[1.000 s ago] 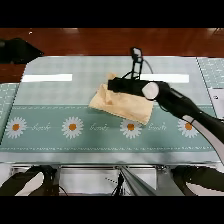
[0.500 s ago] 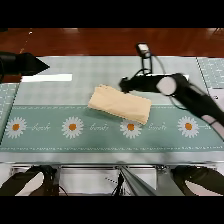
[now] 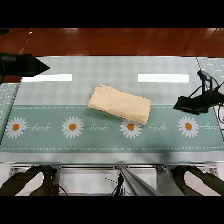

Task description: Fold the shirts.

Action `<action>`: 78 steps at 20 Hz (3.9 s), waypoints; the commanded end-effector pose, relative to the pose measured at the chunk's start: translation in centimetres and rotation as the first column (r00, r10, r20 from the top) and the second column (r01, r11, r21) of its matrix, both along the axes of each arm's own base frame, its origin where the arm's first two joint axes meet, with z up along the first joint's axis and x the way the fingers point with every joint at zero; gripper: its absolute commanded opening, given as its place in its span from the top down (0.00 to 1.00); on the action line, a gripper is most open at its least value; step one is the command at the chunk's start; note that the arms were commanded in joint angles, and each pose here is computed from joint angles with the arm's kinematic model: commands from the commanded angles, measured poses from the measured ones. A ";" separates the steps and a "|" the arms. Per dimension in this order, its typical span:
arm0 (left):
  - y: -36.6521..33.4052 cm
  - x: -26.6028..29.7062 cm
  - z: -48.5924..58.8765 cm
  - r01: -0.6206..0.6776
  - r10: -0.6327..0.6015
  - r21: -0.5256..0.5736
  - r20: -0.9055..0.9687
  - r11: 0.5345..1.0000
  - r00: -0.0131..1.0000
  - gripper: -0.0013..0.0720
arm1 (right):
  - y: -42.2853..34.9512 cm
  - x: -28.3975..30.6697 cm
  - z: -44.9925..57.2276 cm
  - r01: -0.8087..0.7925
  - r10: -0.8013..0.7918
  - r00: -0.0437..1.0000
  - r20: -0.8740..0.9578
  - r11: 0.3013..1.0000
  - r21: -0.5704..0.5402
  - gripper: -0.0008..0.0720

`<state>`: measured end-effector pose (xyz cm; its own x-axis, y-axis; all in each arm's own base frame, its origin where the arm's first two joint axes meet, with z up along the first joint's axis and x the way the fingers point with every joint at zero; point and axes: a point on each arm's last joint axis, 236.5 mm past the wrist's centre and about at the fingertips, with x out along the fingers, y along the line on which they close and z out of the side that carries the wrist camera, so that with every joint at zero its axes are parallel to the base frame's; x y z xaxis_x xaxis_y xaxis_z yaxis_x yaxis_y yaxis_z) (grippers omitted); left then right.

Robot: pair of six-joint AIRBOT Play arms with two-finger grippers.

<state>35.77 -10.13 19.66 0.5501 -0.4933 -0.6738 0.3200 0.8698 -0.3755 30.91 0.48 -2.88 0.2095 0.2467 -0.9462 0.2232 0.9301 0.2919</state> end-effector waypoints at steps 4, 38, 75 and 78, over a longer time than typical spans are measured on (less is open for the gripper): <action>-0.1 -0.6 -0.4 0.008 -0.008 -0.002 -0.033 1.000 0.999 0.80 | 7.7 2.1 -3.0 0.179 -0.233 0.967 0.108 0.913 0.366 0.23; 1.1 5.9 -8.1 -0.005 0.008 0.031 -0.081 0.999 0.997 0.80 | -19.3 -28.8 16.7 0.784 -0.895 0.440 -0.068 0.420 -0.457 0.95; -4.2 2.1 -12.3 0.079 -0.007 0.413 -0.172 0.907 0.985 0.00 | 5.0 3.8 8.7 -0.200 0.225 0.949 0.221 0.971 -0.132 0.15; -4.0 2.0 -12.5 0.080 -0.005 0.416 -0.180 0.906 0.984 0.00 | 6.9 4.9 8.6 -0.246 0.286 0.923 0.258 0.953 -0.178 0.15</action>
<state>37.62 -14.07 7.22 0.3846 -0.1769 -0.9060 0.3375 0.9405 -0.0403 34.48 4.83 6.57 0.3966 0.2081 -0.8941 -0.0469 0.9773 0.2067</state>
